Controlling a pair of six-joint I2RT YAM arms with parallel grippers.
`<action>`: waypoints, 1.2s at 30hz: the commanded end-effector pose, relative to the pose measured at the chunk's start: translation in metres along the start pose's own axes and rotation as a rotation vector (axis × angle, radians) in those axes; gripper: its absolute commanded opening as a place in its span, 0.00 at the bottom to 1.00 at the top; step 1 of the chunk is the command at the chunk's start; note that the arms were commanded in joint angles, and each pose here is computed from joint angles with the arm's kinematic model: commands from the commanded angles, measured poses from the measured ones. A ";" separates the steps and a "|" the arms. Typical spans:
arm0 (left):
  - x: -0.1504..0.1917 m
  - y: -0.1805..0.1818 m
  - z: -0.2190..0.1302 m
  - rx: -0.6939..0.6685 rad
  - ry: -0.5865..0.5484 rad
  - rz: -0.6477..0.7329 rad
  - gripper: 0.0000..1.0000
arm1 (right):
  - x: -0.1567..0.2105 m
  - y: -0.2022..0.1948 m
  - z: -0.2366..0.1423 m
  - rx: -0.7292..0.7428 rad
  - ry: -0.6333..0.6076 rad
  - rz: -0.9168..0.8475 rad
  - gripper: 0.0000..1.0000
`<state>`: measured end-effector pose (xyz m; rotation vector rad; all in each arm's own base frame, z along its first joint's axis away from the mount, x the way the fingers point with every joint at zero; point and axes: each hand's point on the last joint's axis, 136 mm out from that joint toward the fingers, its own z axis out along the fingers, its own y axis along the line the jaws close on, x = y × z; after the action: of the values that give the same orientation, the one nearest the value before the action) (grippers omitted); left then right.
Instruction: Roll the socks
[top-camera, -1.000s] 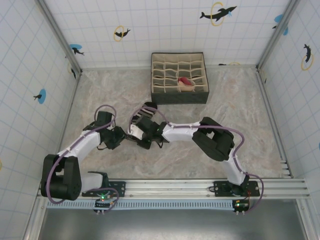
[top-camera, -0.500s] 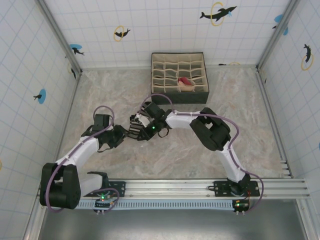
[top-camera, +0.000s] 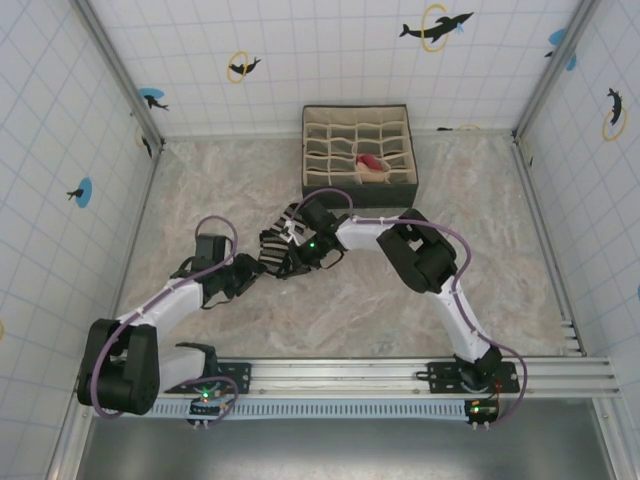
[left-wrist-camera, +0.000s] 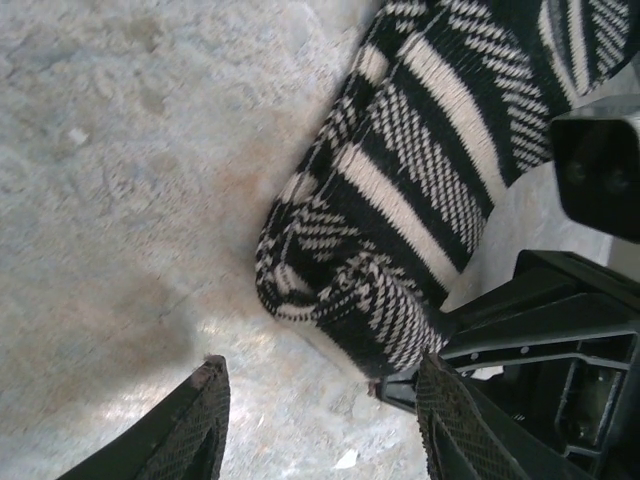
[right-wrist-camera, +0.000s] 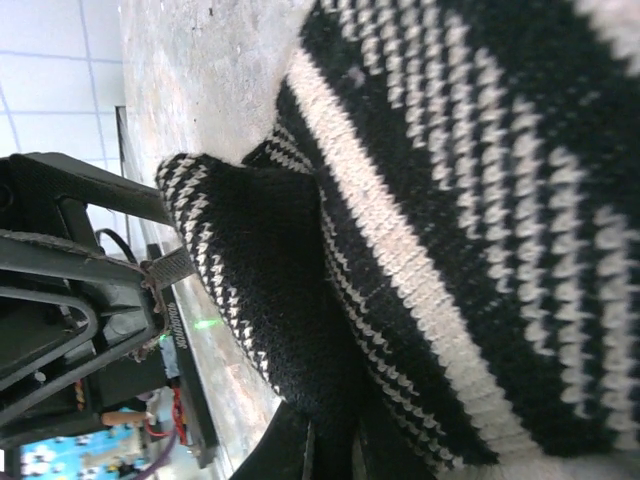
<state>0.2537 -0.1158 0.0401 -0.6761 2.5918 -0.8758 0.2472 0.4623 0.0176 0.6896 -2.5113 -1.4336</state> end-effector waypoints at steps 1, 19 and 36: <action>-0.010 -0.010 0.003 0.060 -0.054 0.003 0.51 | 0.015 -0.051 0.008 0.127 0.031 0.211 0.00; 0.001 0.002 0.025 0.006 -0.020 -0.035 0.41 | 0.004 -0.046 0.005 0.079 0.006 0.247 0.00; -0.002 0.020 0.036 -0.107 0.000 -0.041 0.04 | -0.006 -0.025 -0.008 0.011 -0.063 0.181 0.21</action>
<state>0.2796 -0.1308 0.0229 -0.7008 2.5503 -0.8856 0.2555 0.4618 0.0197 0.4974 -2.4655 -1.4741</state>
